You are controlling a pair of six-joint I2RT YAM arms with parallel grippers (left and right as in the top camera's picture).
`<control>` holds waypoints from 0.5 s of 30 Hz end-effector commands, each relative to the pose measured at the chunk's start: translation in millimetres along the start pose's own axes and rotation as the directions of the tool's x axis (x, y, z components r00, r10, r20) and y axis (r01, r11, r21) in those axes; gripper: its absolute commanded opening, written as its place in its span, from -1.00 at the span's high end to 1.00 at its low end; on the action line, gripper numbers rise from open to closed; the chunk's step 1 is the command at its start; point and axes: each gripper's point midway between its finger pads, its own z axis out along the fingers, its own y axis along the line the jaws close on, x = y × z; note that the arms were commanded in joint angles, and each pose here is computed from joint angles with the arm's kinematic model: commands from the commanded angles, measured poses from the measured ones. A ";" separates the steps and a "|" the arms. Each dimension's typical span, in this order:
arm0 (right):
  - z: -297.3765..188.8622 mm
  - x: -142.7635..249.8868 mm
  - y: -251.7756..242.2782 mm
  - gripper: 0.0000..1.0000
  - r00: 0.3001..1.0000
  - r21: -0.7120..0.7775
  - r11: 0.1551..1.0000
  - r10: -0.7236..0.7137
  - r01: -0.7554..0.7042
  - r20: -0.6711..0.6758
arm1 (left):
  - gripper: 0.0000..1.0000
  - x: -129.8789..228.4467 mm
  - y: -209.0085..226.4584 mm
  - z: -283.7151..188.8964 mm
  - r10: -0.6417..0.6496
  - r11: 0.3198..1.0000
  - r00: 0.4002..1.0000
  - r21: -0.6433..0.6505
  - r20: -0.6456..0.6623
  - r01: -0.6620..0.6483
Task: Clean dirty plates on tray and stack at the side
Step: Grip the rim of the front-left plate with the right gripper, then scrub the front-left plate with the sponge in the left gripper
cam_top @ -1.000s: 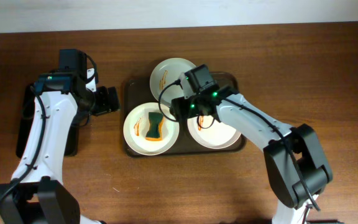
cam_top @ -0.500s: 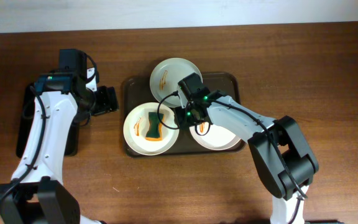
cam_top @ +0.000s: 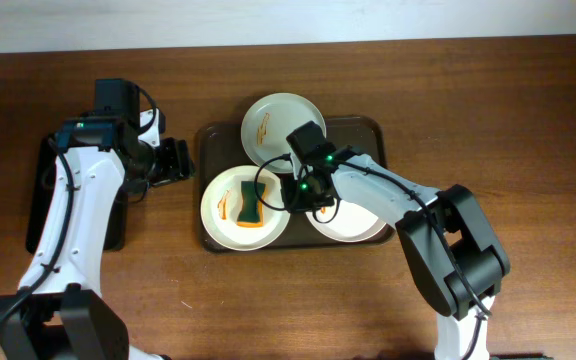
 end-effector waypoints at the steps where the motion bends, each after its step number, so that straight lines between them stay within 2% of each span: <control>1: 11.8 5.0 -4.5 0.79 1.000 0.017 1.000 0.002 -0.001 -0.025 | -0.47 6.4 -4.7 3.9 0.026 0.999 0.999 0.033 -0.019 -0.025; 3: 11.8 4.7 -4.4 0.82 1.000 0.016 1.000 0.001 -0.001 -0.024 | -0.36 17.7 -3.3 16.4 0.020 0.999 0.998 0.046 -0.053 -0.017; 5: 11.8 4.8 -4.3 0.91 1.000 0.016 1.000 0.001 -0.001 -0.025 | -0.21 29.4 -10.3 37.3 0.019 0.993 0.997 0.121 -0.073 -0.010; 9: 11.8 4.6 -4.2 0.92 1.000 0.015 1.000 0.001 -0.001 -0.024 | -0.22 43.1 -31.8 69.0 0.070 0.972 0.996 0.228 -0.054 -0.056; 12: 11.8 4.8 -4.1 0.92 1.000 0.015 1.000 0.001 -0.001 -0.024 | -0.28 48.3 -76.4 83.3 0.204 0.941 0.979 0.271 0.017 -0.201; 13: 11.8 4.8 -4.3 0.92 1.000 0.015 1.000 0.001 -0.001 -0.025 | -0.33 46.2 -82.4 85.5 0.220 0.943 0.975 0.246 0.039 -0.223; 15: 11.8 5.2 -3.8 0.92 1.000 0.013 1.000 0.001 -0.001 -0.027 | -0.31 40.9 -78.3 90.0 0.180 0.969 0.982 0.163 0.059 -0.188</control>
